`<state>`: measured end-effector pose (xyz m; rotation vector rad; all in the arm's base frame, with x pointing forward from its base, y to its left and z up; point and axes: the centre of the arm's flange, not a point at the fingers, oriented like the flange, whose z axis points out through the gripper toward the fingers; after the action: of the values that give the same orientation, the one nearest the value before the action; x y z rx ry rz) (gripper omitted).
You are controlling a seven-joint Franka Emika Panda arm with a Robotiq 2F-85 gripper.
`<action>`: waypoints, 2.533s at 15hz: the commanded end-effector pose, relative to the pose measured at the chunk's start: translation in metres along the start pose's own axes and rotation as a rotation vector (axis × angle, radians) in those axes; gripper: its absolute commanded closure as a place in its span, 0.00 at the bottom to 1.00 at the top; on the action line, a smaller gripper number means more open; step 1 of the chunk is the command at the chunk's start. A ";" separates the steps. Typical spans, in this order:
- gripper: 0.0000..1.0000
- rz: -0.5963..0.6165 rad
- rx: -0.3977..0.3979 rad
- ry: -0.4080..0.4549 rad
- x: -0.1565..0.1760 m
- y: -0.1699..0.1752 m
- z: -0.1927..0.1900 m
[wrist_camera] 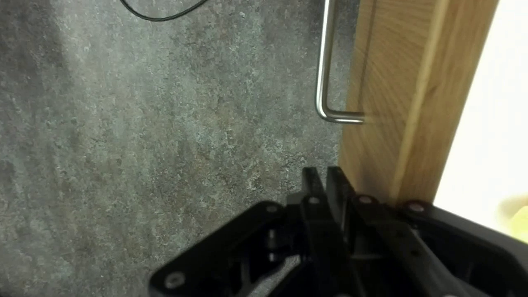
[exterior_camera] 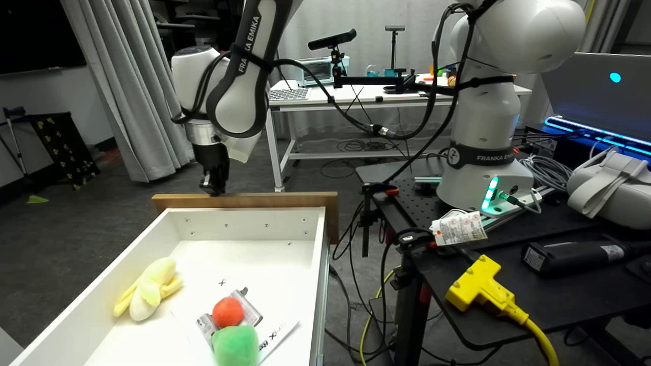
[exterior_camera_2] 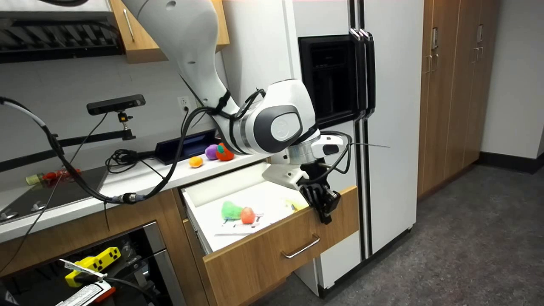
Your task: Close the first drawer under the countertop near the fridge
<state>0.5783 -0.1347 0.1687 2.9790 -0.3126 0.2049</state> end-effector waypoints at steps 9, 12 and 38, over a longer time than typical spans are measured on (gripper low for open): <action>1.00 -0.075 0.289 -0.005 -0.003 -0.109 -0.024; 1.00 -0.134 0.351 -0.003 -0.007 -0.159 -0.032; 1.00 -0.235 0.795 -0.029 -0.010 -0.396 -0.053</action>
<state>0.6371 0.2377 0.1652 3.6954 0.1139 0.3019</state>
